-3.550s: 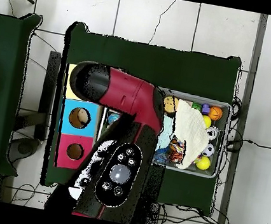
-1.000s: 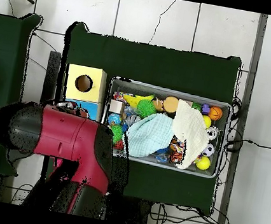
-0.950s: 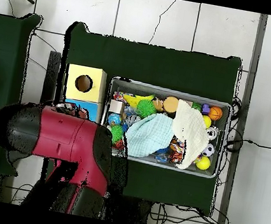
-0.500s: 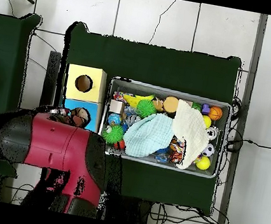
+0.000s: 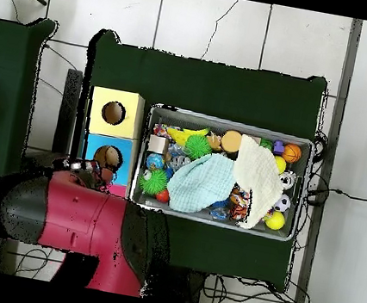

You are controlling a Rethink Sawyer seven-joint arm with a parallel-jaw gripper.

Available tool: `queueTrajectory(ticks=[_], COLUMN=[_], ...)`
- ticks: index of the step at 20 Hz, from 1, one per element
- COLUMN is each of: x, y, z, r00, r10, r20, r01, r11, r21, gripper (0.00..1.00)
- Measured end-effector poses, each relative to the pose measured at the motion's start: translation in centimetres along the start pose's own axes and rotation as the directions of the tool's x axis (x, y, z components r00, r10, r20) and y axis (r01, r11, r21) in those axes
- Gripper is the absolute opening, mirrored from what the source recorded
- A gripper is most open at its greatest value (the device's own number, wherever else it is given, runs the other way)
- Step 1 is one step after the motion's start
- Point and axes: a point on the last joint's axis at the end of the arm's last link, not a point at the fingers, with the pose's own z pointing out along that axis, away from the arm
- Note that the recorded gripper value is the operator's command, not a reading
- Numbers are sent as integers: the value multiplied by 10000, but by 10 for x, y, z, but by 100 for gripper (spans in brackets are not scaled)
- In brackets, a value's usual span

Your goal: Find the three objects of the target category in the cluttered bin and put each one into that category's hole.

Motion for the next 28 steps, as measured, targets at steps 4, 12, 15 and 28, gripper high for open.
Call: queueTrajectory(ticks=[4, 12, 15, 28], x=[-10, -40, -46, -59], y=[-8, -20, -22, -25], z=[3, 19, 23, 28], r00=[9998, 9978, 9978, 9970], r10=[166, 645, 580, 549], r20=[49, 144, 306, 539], r01=[-166, -646, -584, -555], r11=[9999, 9979, 9982, 9984], r21=[-46, 96, 120, 101], gripper=[0, 0, 0, 0])
